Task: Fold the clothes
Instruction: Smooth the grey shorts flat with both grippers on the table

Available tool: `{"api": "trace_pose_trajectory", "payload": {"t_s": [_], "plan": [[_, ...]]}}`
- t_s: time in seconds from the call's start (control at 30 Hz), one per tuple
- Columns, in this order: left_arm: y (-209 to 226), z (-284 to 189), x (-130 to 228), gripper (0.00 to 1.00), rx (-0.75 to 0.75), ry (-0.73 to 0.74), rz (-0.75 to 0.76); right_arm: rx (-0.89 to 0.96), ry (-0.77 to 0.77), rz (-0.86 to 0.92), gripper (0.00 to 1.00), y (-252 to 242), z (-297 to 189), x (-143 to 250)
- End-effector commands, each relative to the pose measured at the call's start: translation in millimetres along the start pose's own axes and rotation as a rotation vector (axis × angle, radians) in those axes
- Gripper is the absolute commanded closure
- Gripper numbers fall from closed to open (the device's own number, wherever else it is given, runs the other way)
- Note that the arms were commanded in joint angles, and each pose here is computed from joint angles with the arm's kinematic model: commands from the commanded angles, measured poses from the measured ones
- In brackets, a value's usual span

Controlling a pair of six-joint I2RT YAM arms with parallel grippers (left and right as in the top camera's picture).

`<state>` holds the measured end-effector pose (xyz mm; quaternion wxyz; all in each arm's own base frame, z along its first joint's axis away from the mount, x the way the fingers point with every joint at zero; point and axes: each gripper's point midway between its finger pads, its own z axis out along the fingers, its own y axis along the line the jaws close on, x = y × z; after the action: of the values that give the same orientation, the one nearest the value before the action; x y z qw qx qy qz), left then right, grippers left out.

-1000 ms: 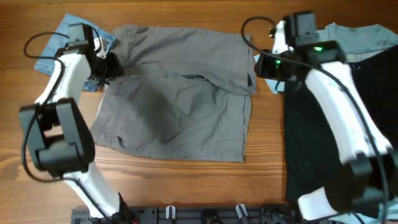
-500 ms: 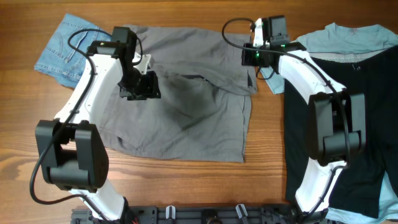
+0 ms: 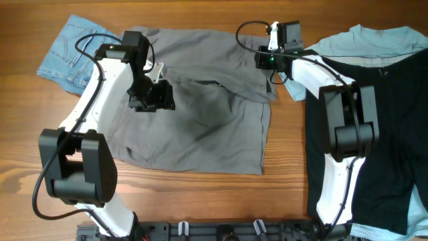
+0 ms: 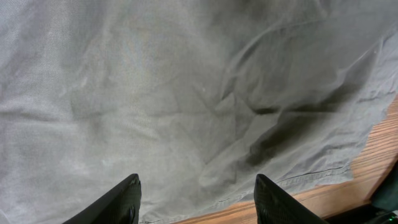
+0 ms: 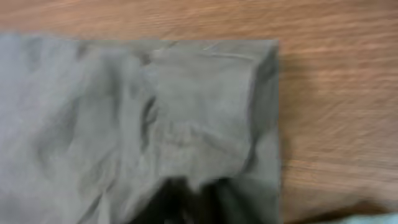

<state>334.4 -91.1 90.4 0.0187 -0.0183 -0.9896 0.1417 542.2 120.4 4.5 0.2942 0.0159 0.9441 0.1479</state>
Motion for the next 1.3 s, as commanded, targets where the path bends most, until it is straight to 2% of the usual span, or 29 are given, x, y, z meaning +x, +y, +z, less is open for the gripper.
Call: {"api": "trace_pose_trajectory", "payload": {"t_s": [0.0,0.07,0.13,0.2,0.23,0.27,0.33,0.4,0.43,0.53,0.6,0.7,0.77,0.83,0.93,0.97,1.07,1.17,1.2,1.23,1.27], "plan": [[-1,0,8,0.43,0.007,0.022,0.008,0.189,-0.061,0.258,0.96,-55,32,11],[-1,0,12,0.43,0.005,0.037,0.003,0.061,-0.205,0.265,0.96,-48,29,-31],[-1,0,13,0.43,0.005,0.043,0.001,-0.152,-0.396,0.208,0.96,-26,5,-89],[-1,0,13,0.39,0.005,0.043,0.001,-0.258,-0.528,0.159,0.95,-19,-24,-126],[-1,0,13,0.36,0.005,0.043,0.002,-0.292,-0.552,0.143,0.66,-18,-37,-135],[-1,0,13,0.32,0.005,0.043,0.002,-0.325,-0.552,0.114,0.31,-15,-46,-138],[-1,0,11,0.29,0.005,0.034,0.003,-0.436,-0.523,-0.027,0.16,5,-80,-142],[2,-1,9,0.30,0.005,0.025,-0.002,-0.417,-0.478,-0.068,0.12,11,-109,-142],[5,-3,7,0.31,0.005,0.019,-0.013,-0.395,-0.438,-0.102,0.01,17,-129,-138],[19,-12,0,0.33,0.006,-0.013,-0.053,-0.345,-0.318,-0.121,0.00,27,-178,-116],[38,-20,-7,0.32,0.009,-0.052,-0.103,-0.286,-0.165,-0.036,0.00,23,-197,-80],[57,-25,-9,0.30,0.009,-0.070,-0.153,-0.174,0.245,0.141,0.31,0,-182,26],[72,-28,-16,0.28,-0.023,-0.104,-0.172,-0.107,0.406,0.184,0.39,-14,-165,83],[77,-29,-29,0.33,-0.034,-0.157,-0.163,-0.105,0.438,0.191,0.42,-20,-146,110],[80,-26,-42,0.49,-0.036,-0.215,-0.147,-0.120,0.393,0.172,0.47,-27,-125,126],[81,-23,-42,0.49,-0.036,-0.216,-0.146,-0.124,0.378,0.160,0.46,-27,-121,129],[82,-16,-37,0.47,-0.036,-0.198,-0.152,-0.139,0.356,0.129,0.30,-21,-111,139],[82,-13,-35,0.47,-0.035,-0.190,-0.154,-0.168,0.306,0.061,0.27,-6,-97,147],[82,-13,-35,0.46,-0.035,-0.191,-0.154,-0.162,0.291,0.047,0.34,-6,-93,149],[82,-13,-35,0.46,-0.035,-0.190,-0.154,-0.123,0.278,0.042,0.58,-12,-91,149],[82,-13,-34,0.46,-0.035,-0.188,-0.154,-0.092,0.262,0.038,0.87,-18,-90,145]]}}
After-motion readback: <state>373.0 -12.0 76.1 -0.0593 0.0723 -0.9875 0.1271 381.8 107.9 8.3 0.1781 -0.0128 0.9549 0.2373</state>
